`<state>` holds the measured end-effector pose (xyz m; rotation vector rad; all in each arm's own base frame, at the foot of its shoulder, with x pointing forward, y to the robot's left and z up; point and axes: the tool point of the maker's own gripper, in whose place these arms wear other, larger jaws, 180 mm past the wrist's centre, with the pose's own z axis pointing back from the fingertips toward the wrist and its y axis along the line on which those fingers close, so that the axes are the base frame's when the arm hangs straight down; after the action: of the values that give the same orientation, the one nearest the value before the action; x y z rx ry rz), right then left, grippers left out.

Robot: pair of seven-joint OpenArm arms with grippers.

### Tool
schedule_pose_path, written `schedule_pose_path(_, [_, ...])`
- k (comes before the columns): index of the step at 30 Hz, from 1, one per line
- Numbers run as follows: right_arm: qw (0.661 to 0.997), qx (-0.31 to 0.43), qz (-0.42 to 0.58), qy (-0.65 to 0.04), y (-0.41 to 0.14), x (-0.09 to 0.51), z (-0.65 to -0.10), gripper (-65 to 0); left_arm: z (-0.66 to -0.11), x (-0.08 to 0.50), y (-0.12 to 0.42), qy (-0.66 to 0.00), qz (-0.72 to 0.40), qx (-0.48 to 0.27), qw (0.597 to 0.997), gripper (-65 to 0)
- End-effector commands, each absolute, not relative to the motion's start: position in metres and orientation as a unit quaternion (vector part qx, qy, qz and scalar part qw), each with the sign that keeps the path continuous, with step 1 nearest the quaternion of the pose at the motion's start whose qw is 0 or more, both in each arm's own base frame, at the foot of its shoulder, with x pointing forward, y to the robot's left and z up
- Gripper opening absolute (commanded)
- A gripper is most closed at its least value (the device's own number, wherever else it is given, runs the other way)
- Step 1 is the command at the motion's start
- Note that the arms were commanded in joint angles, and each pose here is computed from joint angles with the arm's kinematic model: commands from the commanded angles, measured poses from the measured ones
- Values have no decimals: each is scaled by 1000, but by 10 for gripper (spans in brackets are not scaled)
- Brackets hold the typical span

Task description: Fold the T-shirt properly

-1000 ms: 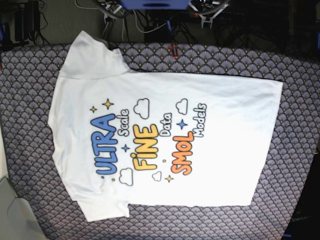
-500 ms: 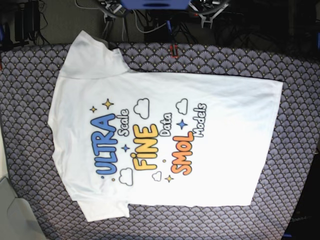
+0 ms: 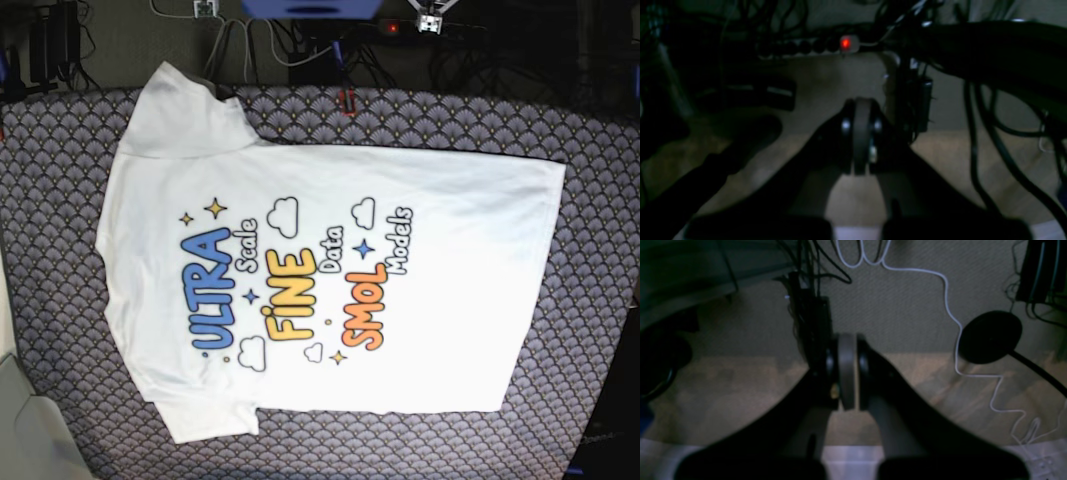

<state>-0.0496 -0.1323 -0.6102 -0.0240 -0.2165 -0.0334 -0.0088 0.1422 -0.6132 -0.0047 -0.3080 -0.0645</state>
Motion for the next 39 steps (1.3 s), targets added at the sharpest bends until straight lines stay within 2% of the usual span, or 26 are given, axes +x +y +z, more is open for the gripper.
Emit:
schedule_pose_path(1, [993, -17, -17, -112, -137, -57, -603, -650, -606, -13, 144, -163, -35, -1, 986, -646])
schedule_pose_path(10, [979, -3, 15, -202, -137, -35, -534, -650, -529, 6, 129, -261, -41, -18, 964, -646])
schedule_pose_path(26, [953, -3, 55, -297, -140, 16, -404, -650, -419, 54, 112, -342, -39, -35, 938, -646])
schedule_pose_path(33, [949, -2, 56, -311, -138, 22, -389, -650, -380, 70, 137, -384, -30, -2, 923, -646])
schedule_pose_path(39, [945, -4, 72, -320, -142, 27, -385, -650, -375, 72, 160, -389, -1, 12, 921, -646])
